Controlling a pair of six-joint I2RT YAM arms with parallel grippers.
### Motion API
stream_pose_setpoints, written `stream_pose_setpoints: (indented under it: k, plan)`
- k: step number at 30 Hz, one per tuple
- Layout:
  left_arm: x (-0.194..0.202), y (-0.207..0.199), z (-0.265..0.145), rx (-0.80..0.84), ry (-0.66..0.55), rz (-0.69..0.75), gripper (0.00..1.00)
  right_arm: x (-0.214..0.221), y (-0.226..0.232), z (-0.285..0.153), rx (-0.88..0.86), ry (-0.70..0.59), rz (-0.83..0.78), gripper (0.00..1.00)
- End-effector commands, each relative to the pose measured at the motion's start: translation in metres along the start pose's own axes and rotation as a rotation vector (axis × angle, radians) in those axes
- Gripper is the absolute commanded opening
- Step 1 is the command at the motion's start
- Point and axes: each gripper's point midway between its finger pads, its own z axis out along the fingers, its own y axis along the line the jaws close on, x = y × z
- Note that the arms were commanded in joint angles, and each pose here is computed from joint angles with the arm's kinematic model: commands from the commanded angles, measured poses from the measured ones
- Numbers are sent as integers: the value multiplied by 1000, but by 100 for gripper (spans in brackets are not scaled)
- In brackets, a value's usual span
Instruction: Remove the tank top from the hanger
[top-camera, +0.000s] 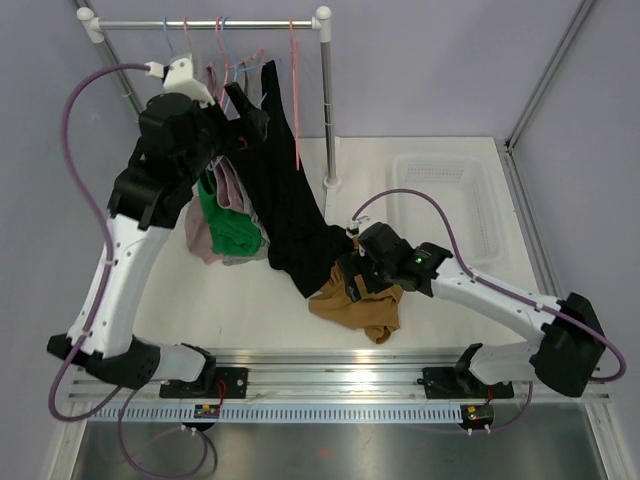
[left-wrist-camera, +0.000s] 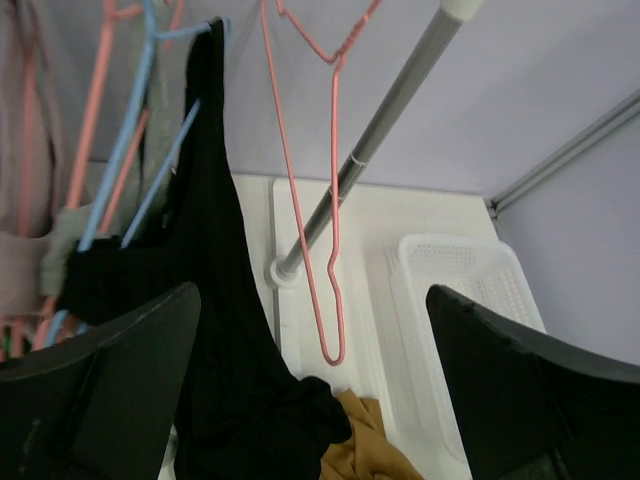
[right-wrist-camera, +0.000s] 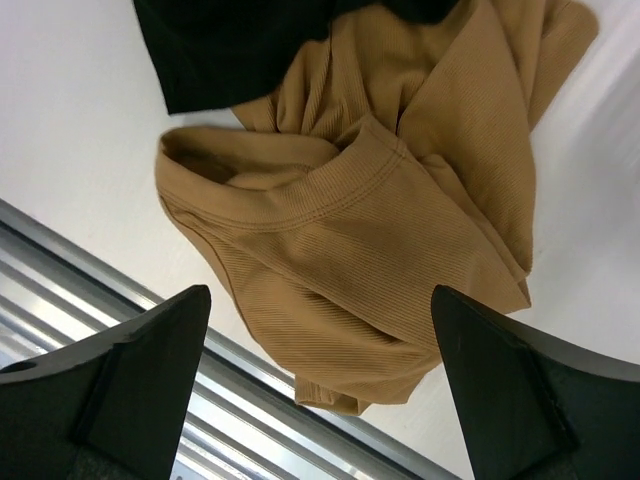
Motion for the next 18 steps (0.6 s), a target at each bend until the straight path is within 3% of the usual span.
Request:
stream_pose_setpoints:
  k: [1,6,13,16,17,18]
  plan:
    - [18,29,-46,-99,32,-8,99,9,-10,18,117,69,-22,100]
    - [53,63,-111,-149,35,1,99,23,-8,50,111,116,-41,99]
    - [78,95,-168,-209,64,74,99,51,-18,91,157,212,-54,99]
    - [80,101,-190,-196,50,100,99,51,-13,99,147,216,-57,93]
    - [83,104,-199,-193,40,106,99,52,-14,101,150,225,-55,88]
    - [85,107,-205,-193,37,115,99,55,-12,102,140,242,-55,76]
